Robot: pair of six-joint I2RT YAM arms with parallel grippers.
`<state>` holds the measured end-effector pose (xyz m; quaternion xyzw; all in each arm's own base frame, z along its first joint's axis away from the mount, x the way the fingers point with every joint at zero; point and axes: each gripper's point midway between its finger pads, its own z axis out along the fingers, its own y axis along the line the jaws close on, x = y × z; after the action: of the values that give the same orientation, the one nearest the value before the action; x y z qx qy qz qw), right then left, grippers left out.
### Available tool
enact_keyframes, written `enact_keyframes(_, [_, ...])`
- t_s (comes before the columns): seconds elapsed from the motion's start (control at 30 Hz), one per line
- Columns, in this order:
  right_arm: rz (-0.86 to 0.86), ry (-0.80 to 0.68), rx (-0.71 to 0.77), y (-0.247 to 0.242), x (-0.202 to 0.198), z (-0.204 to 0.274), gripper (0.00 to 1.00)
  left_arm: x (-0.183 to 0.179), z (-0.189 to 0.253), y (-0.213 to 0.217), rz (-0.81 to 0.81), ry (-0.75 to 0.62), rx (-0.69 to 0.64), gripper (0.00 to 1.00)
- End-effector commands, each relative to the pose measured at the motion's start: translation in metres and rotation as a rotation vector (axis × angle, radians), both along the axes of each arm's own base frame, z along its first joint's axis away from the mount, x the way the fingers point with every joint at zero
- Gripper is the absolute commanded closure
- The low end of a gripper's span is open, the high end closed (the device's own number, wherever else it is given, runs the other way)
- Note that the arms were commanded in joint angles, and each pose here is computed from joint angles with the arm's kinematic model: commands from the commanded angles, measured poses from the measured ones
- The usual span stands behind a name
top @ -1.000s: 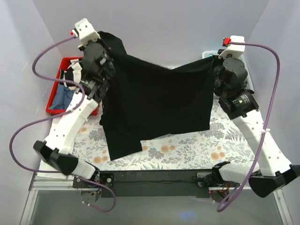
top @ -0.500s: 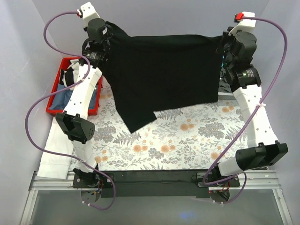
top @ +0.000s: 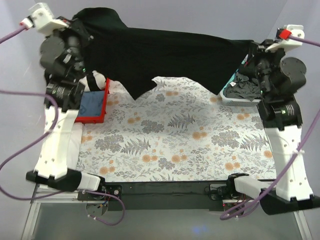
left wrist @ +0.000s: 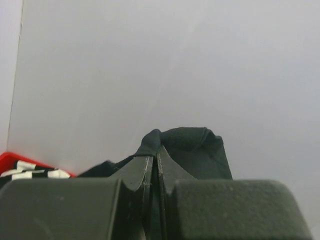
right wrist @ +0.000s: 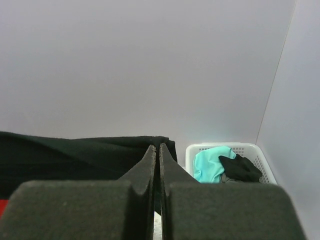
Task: Fold and stack the t-shirts
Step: Flatten out the tshirt
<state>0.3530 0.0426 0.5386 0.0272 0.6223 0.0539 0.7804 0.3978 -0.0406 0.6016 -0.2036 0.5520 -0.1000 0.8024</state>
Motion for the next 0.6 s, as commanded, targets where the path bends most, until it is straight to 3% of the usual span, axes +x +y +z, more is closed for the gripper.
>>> enact_keyframes(0.0, [-0.008,-0.124,0.006,-0.010,-0.040,0.030,0.99,-0.054,0.038,0.014,-0.014,-0.132,-0.017,1.00])
enact_keyframes(0.13, [0.011,-0.178,0.015,-0.012,-0.068,0.046,0.99,-0.096,0.059,0.022,-0.027,-0.202,-0.021,1.00])
enact_keyframes(0.23, [0.023,-0.208,0.024,-0.011,-0.077,0.060,0.99,-0.103,0.067,0.022,-0.036,-0.225,-0.016,1.00])
enact_keyframes(0.37, [0.029,-0.207,0.027,-0.008,-0.067,0.065,0.99,-0.082,0.064,0.016,-0.039,-0.202,-0.004,1.00])
enact_keyframes(0.57, [0.049,-0.116,0.027,0.005,-0.014,0.037,0.99,-0.028,0.040,0.005,-0.017,-0.138,0.009,1.00])
